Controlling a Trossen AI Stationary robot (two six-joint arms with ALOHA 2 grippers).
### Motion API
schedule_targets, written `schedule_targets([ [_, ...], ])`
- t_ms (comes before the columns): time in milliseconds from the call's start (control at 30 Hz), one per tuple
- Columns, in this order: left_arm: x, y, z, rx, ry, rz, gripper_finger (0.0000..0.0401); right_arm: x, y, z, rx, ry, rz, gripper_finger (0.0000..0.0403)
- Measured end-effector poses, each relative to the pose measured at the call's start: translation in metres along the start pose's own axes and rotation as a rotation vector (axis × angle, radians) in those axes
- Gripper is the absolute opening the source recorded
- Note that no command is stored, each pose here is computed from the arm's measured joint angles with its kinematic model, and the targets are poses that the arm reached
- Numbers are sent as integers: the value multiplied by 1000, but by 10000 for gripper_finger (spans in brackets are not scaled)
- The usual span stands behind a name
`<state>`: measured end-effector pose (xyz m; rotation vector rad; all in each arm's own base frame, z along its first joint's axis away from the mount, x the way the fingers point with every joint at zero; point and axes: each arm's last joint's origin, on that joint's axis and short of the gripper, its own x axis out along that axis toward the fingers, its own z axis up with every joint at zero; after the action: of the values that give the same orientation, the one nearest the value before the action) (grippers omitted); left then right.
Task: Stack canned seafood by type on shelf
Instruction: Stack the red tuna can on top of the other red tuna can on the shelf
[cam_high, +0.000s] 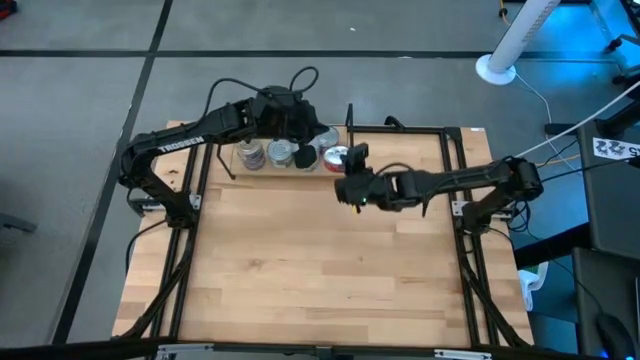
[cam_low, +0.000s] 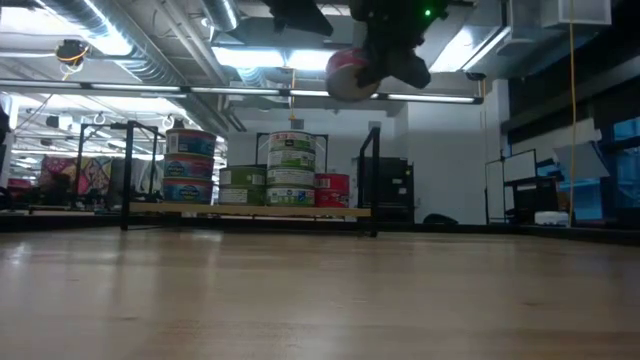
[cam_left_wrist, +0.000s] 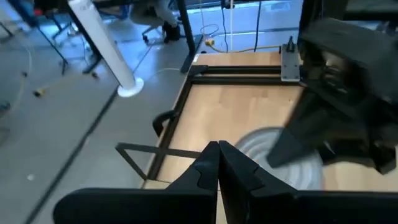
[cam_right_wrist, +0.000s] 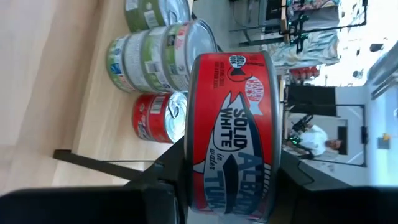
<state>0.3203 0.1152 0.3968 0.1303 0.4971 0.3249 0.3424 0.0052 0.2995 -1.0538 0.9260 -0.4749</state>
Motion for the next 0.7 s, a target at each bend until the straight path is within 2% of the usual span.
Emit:
schedule_targets([
  [233, 0, 0, 0, 212, 5, 14, 5, 26, -15, -17, 60, -5, 63, 136],
  [300, 0, 1, 0, 254, 14, 39, 17, 32, -19, -22, 76, -4, 73, 134],
  [400, 0, 4, -1, 316, 28, 65, 54, 40, -27, -28, 117, 8, 44, 134],
  [600, 0, 4, -1, 402, 36, 77, 159, 53, -37, -38, 166, -20, 65, 136],
  [700, 1, 3, -2, 432, 49, 71, 204, 58, -43, -41, 209, -28, 36, 137],
])
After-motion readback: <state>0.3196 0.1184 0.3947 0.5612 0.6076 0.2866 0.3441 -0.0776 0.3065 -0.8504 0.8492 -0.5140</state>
